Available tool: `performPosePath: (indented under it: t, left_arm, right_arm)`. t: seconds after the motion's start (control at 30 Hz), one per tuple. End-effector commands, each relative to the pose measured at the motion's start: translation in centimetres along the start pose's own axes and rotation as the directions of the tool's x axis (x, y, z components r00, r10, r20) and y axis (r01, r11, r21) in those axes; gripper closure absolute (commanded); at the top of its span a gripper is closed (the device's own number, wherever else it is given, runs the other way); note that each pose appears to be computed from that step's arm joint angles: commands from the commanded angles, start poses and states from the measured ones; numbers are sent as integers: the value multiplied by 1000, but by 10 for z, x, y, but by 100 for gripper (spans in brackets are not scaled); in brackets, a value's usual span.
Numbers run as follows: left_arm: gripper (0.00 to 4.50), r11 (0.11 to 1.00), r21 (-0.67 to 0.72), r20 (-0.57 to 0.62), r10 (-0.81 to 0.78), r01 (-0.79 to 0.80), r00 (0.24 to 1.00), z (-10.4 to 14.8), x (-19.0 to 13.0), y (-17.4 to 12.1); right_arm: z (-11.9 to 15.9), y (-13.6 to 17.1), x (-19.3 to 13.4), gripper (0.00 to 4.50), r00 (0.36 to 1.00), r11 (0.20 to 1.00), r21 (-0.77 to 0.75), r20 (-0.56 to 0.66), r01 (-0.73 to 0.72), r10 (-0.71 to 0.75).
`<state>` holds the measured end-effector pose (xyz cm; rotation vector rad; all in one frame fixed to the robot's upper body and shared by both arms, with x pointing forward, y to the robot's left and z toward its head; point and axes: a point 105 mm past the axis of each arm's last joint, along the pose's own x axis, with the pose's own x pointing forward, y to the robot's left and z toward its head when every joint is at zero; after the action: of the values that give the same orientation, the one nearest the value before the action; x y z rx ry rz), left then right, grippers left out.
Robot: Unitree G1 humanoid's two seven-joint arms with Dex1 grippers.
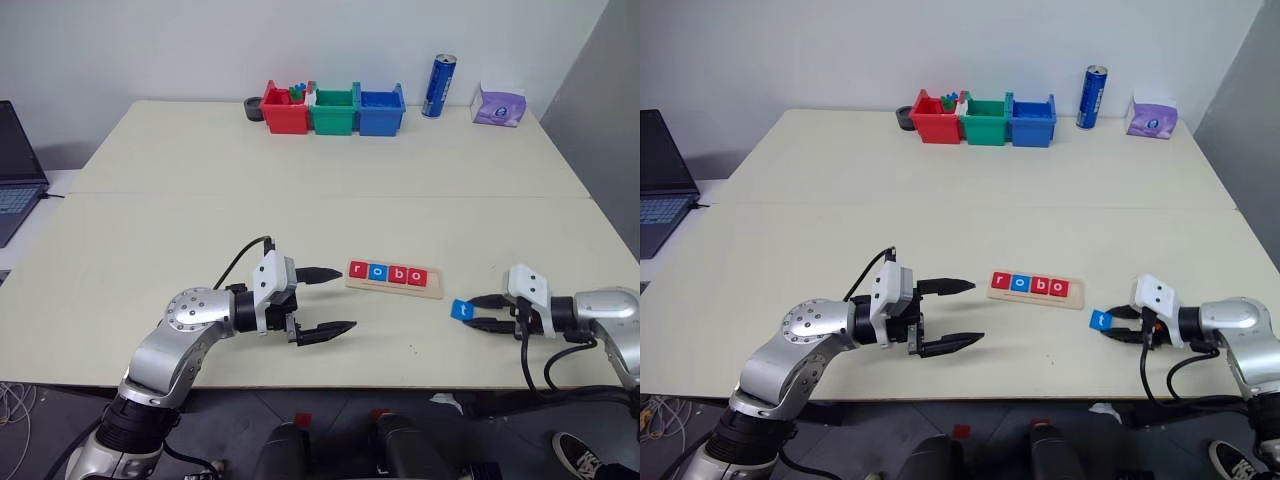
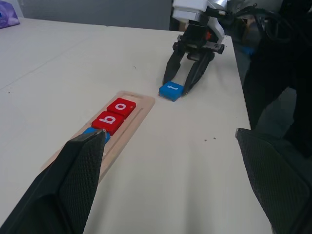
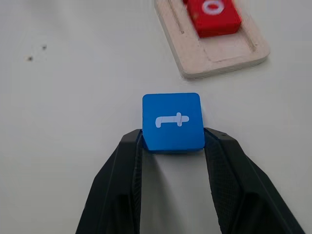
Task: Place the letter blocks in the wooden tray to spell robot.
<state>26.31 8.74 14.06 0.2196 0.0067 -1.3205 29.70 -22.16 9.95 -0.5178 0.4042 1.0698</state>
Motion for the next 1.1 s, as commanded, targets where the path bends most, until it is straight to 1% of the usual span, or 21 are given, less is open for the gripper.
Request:
performPosePath:
  t: [0.03, 0.13, 0.2, 0.37, 0.7, 1.1]
  left_arm:
    - [0, 999, 34, 24, -6, 5, 1000, 10, 0, 0]
    - [0, 999, 36, 25, -6, 5, 1000, 11, 1, 1]
    - [0, 999, 38, 24, -5, 4, 1000, 11, 0, 1]
    - [0, 999, 38, 20, 5, -6, 1000, 12, -2, 1]
    - [0, 999, 30, 16, 30, -30, 999, 11, -4, 0]
    - [0, 999, 29, 17, 37, -37, 999, 10, -5, 0]
  right_arm:
    - [33, -11, 5, 304, 998, 997, -76, 67, 25, -20]
    - [44, -18, 15, 304, 997, 993, -112, 77, 24, -16]
    - [46, -19, 19, 304, 997, 992, -126, 71, 14, -6]
    - [41, -25, 25, 304, 999, 990, -142, 46, 9, -3]
    - [34, -35, 21, 304, 1000, 987, -163, 4, -9, 9]
    - [27, -38, 22, 304, 1000, 984, -175, -26, -21, 16]
